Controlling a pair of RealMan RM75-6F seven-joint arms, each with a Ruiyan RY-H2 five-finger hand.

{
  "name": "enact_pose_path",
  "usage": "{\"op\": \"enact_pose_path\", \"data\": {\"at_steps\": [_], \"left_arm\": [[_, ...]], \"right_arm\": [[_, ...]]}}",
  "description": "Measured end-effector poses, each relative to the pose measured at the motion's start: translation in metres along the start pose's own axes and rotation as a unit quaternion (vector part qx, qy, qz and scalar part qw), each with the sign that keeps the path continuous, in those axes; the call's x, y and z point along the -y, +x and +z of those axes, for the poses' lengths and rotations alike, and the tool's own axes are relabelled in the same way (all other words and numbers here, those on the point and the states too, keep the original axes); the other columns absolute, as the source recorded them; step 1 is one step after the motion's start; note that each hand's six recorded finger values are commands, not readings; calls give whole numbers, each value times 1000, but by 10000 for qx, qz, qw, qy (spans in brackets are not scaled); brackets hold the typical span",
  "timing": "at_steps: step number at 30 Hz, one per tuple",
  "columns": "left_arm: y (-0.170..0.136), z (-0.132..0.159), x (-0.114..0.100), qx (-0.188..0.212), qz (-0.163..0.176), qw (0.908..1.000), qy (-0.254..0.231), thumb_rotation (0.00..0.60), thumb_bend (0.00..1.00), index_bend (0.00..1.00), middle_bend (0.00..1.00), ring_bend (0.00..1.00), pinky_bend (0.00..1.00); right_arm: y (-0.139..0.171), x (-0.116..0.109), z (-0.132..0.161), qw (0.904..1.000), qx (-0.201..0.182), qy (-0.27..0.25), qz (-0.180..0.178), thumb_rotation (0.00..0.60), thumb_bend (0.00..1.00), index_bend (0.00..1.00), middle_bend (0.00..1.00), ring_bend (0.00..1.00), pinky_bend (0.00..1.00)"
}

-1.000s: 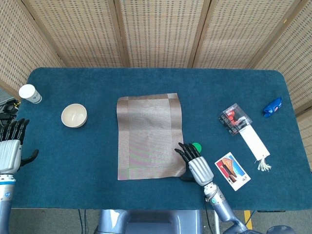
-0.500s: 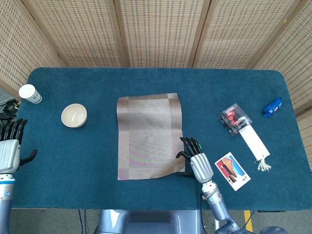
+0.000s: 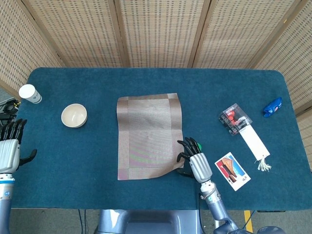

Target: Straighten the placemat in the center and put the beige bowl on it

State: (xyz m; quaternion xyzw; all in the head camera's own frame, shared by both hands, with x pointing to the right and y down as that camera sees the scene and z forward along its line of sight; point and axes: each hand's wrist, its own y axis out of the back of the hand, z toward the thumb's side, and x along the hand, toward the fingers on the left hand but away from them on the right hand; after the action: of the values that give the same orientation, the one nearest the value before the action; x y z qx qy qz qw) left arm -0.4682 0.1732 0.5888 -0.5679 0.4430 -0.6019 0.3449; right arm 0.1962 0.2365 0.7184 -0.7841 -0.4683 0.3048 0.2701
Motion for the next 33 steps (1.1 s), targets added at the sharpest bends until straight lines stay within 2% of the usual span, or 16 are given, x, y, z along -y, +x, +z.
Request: {"op": "enact_pose_path", "data": {"at_steps": [4, 22, 33], "left_arm": [[0, 0, 0, -4, -5, 10000, -4, 600, 291, 0, 0, 0, 0], [0, 1, 2, 4, -20, 10000, -3, 600, 291, 0, 0, 0, 0], [0, 1, -3, -9, 64, 10000, -32, 600, 291, 0, 0, 0, 0]], "right_arm": [[0, 1, 0, 10000, 8, -12, 12, 600, 535, 621, 227, 32, 0], [5, -3, 2, 10000, -35, 43, -7, 600, 591, 667, 227, 36, 0], [26, -24, -2, 9996, -92, 189, -203, 600, 595, 676, 230, 37, 0]]}}
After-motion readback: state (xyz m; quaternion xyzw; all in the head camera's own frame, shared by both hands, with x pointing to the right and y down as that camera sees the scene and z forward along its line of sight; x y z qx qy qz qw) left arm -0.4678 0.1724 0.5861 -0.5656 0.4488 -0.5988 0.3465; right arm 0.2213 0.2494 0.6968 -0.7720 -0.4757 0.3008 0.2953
